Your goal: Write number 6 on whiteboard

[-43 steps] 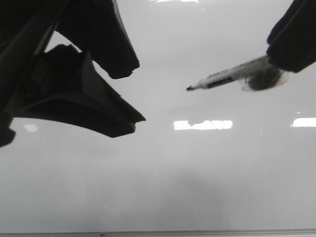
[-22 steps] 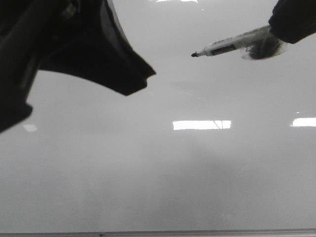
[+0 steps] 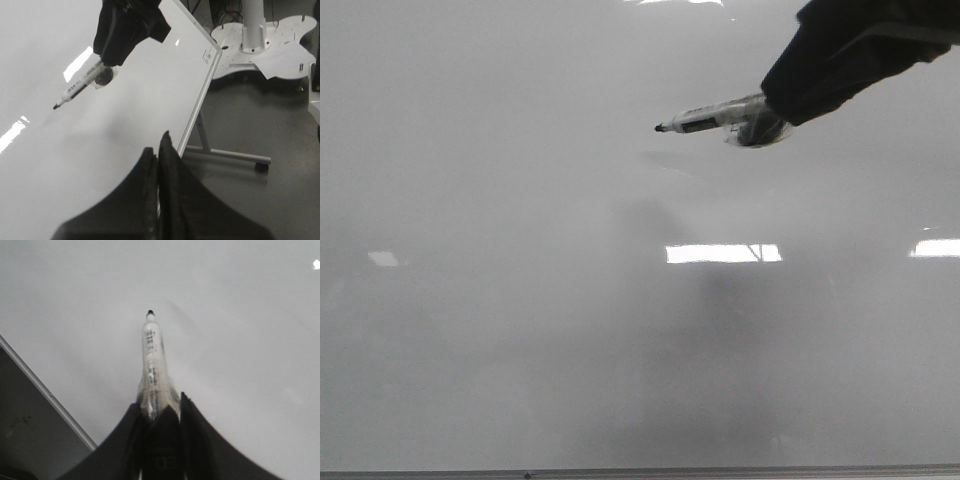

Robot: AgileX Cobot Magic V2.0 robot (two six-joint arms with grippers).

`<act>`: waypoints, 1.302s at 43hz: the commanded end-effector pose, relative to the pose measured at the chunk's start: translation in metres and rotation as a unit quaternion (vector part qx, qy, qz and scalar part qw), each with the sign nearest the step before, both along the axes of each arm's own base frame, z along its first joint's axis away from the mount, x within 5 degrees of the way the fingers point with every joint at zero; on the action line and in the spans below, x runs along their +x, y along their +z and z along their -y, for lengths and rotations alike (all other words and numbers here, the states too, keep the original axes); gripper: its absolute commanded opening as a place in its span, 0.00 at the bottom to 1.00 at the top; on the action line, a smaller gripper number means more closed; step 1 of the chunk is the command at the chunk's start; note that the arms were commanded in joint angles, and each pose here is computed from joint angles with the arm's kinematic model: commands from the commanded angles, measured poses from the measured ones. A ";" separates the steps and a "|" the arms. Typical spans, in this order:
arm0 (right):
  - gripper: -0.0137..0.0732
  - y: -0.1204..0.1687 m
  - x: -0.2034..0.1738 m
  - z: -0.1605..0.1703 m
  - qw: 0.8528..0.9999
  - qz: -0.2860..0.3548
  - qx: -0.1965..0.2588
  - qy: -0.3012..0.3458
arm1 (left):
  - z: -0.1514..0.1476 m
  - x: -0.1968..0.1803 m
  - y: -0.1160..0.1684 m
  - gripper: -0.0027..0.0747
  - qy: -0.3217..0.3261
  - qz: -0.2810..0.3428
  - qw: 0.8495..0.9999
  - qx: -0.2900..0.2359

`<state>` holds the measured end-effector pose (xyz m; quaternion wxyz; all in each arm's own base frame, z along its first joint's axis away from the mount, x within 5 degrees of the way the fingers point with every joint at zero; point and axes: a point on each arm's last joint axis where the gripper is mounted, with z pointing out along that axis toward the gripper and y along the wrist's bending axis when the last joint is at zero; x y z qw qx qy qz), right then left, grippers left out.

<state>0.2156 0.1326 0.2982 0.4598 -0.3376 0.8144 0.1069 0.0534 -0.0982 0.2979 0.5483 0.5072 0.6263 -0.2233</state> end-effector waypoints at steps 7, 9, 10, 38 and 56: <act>0.09 0.027 0.018 -0.015 0.995 0.086 0.048 -0.009 | -0.013 -0.008 0.019 0.01 -0.002 0.029 0.995 -0.091; 0.09 0.032 0.022 -0.016 0.994 0.099 0.055 -0.012 | -0.013 -0.008 0.019 0.01 -0.002 0.029 0.995 -0.091; 0.09 0.035 0.023 -0.017 0.993 0.104 0.058 -0.013 | -0.013 -0.008 0.019 0.01 -0.002 0.029 0.996 -0.090; 0.09 -0.037 0.061 -0.090 0.996 -0.053 -0.034 0.068 | -0.013 -0.008 0.019 0.01 -0.002 0.029 0.996 -0.090; 0.09 -0.010 0.069 -0.062 1.000 -0.008 -0.006 0.025 | -0.013 -0.008 0.019 0.01 -0.002 0.029 0.996 -0.090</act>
